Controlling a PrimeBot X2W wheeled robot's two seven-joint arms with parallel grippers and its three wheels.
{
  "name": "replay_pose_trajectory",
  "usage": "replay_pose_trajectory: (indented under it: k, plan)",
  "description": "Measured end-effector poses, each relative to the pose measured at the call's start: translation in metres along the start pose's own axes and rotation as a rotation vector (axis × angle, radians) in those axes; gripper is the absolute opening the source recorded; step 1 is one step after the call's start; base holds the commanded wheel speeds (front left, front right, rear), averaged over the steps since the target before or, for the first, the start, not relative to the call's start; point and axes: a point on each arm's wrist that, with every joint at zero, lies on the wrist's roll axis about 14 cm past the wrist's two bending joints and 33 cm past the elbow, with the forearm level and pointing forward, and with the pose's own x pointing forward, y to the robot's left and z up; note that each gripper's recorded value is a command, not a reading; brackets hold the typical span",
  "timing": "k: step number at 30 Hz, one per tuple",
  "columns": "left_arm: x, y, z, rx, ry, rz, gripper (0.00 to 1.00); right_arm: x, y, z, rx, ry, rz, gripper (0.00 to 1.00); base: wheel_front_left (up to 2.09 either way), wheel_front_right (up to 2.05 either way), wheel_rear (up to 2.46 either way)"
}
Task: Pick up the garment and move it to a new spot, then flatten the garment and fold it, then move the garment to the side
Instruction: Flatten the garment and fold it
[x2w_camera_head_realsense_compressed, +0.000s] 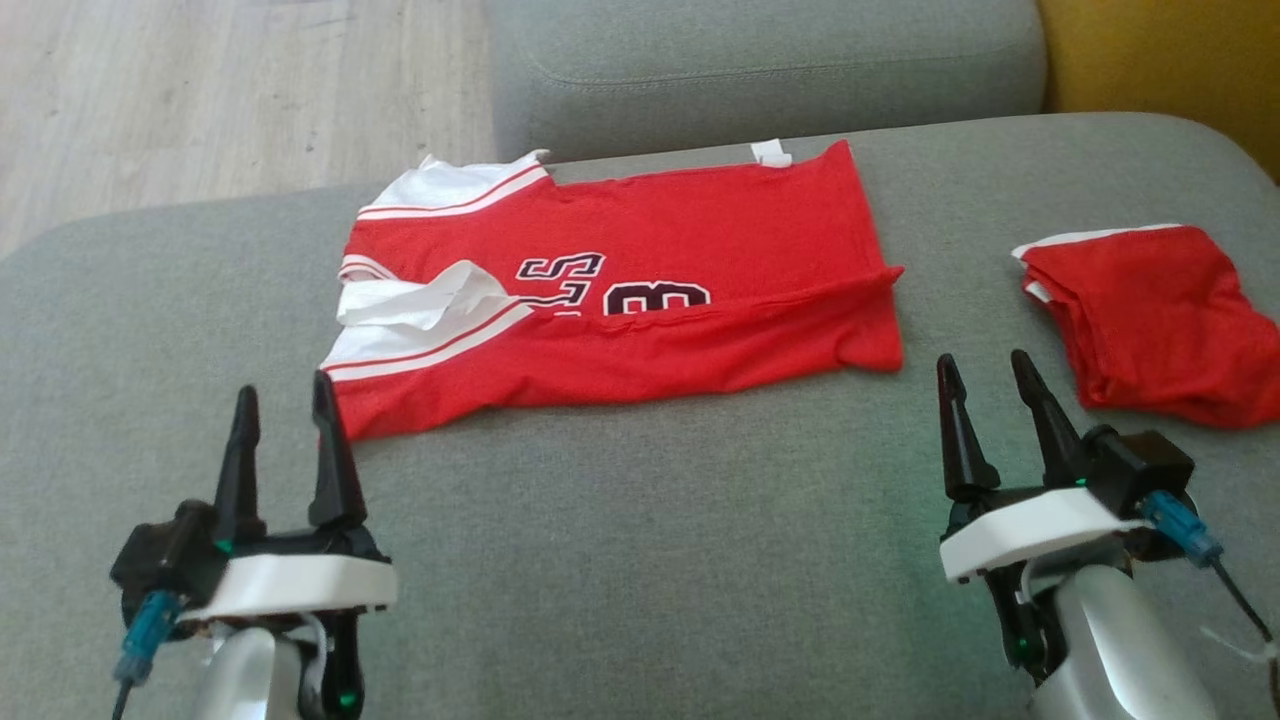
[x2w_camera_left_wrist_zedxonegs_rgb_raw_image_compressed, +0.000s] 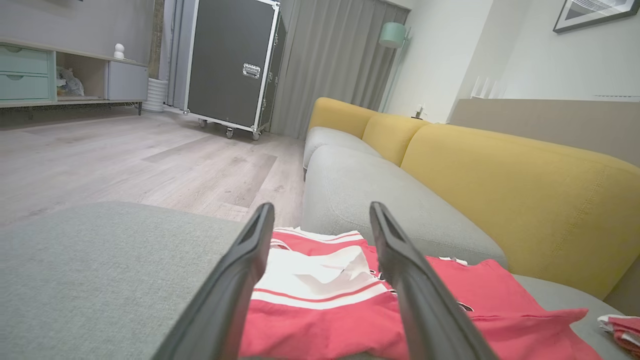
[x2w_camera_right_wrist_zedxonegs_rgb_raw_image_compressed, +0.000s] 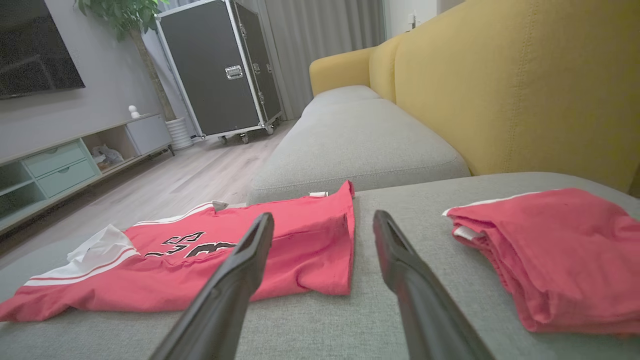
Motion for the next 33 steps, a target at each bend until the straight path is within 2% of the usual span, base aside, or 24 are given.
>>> replay_pose_trajectory:
  k: [9,17,24,33]
  plan:
    - [0.006,0.013,-0.06,0.035,0.187,0.043,1.0,0.009,-0.004,0.007,0.0,-0.024,-0.008,1.0,0.0,0.0,0.0]
    - [0.031,0.031,-0.105,0.077,0.369,0.111,1.0,0.013,-0.011,-0.01,0.012,0.02,-0.023,1.0,0.0,0.0,0.0]
    - [0.042,0.058,-0.126,0.149,0.463,0.164,1.0,0.02,-0.015,-0.01,0.021,0.018,-0.032,1.0,0.0,0.0,0.0]
    - [0.045,0.063,-0.151,0.122,0.597,0.174,1.0,0.025,-0.02,-0.013,0.033,0.021,-0.044,1.0,0.0,0.0,0.0]
